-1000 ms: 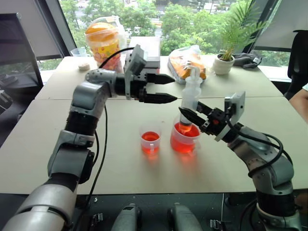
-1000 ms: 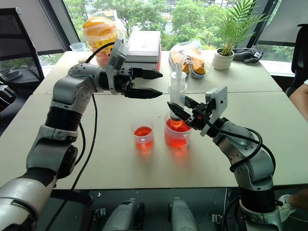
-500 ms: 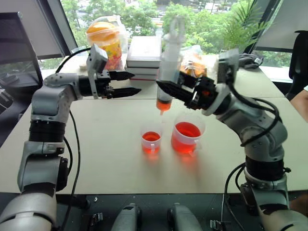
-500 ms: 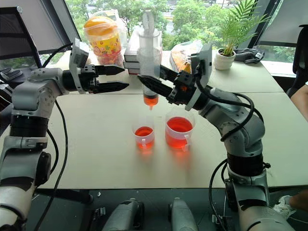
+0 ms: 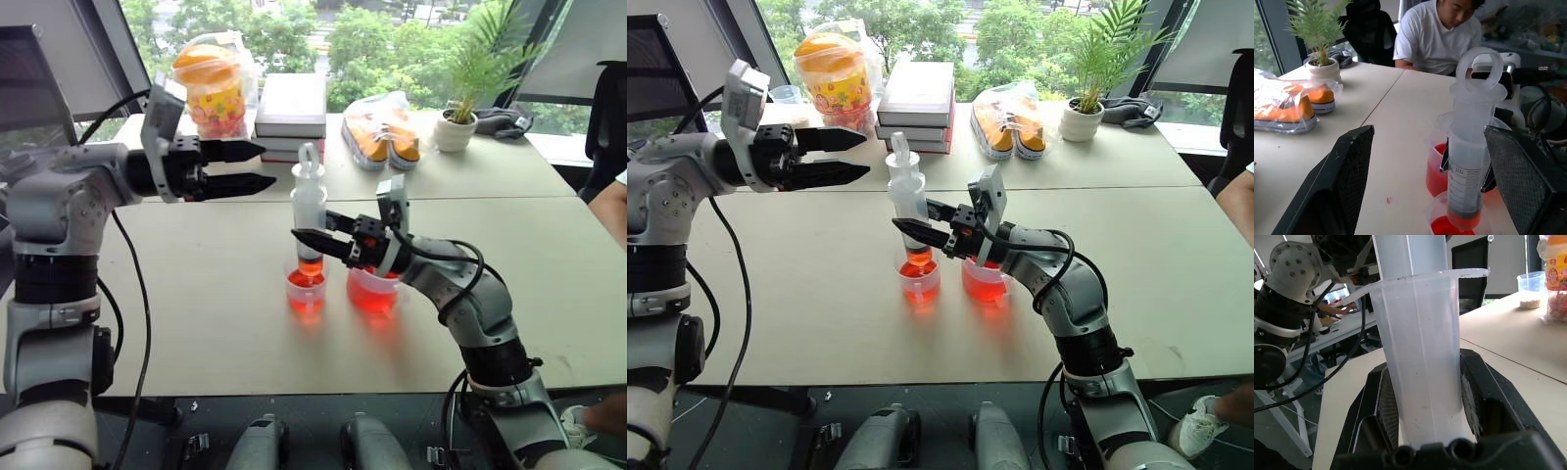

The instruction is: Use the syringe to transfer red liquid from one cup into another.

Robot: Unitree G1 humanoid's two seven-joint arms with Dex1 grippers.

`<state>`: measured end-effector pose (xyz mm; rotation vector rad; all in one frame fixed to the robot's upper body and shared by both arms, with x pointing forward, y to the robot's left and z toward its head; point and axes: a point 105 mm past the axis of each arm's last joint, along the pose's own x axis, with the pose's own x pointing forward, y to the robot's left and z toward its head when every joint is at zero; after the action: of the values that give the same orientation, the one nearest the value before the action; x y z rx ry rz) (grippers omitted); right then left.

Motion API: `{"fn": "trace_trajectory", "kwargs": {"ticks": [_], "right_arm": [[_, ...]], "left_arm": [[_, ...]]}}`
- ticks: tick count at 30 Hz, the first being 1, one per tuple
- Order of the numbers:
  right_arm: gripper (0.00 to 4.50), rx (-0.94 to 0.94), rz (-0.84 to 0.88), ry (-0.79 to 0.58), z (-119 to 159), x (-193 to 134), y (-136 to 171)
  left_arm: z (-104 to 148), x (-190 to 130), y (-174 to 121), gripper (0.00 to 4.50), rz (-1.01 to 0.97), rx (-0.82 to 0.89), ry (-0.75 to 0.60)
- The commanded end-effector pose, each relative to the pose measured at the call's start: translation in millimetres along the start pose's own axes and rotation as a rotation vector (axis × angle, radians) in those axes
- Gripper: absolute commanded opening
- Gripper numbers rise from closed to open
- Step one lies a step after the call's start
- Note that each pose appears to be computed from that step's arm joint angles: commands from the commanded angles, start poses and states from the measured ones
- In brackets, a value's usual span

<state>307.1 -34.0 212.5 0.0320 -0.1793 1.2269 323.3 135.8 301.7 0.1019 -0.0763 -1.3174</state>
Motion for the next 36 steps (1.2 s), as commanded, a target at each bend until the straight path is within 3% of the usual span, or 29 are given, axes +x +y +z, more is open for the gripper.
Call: {"fn": "trace_trajectory", "kwargs": {"ticks": [1,13,16,20,22,27,36], "right_arm": [[1.39,-0.046,0.02,-0.043,12,2,5],[1.39,-0.057,0.022,-0.037,12,4,9],[1.39,-0.057,0.022,-0.036,12,4,10],[1.39,-0.055,0.02,-0.036,12,4,10],[1.39,-0.055,0.018,-0.038,14,4,9],[1.39,-0.064,0.007,-0.067,25,6,6],[1.39,-0.083,-0.003,-0.151,63,6,4]], "left_arm": [[24,3,0,3.67,0.0,0.041,-0.082],[10,41,3,3.67,-0.044,0.082,-0.071],[13,48,0,2.81,-0.076,0.072,-0.086],[13,53,-6,0.82,-0.122,0.067,-0.088],[12,54,-9,0.05,-0.14,0.067,-0.084],[8,54,-19,0.05,-0.209,0.055,-0.063],[-21,56,-29,0.05,-0.25,0.079,0.027]]}}
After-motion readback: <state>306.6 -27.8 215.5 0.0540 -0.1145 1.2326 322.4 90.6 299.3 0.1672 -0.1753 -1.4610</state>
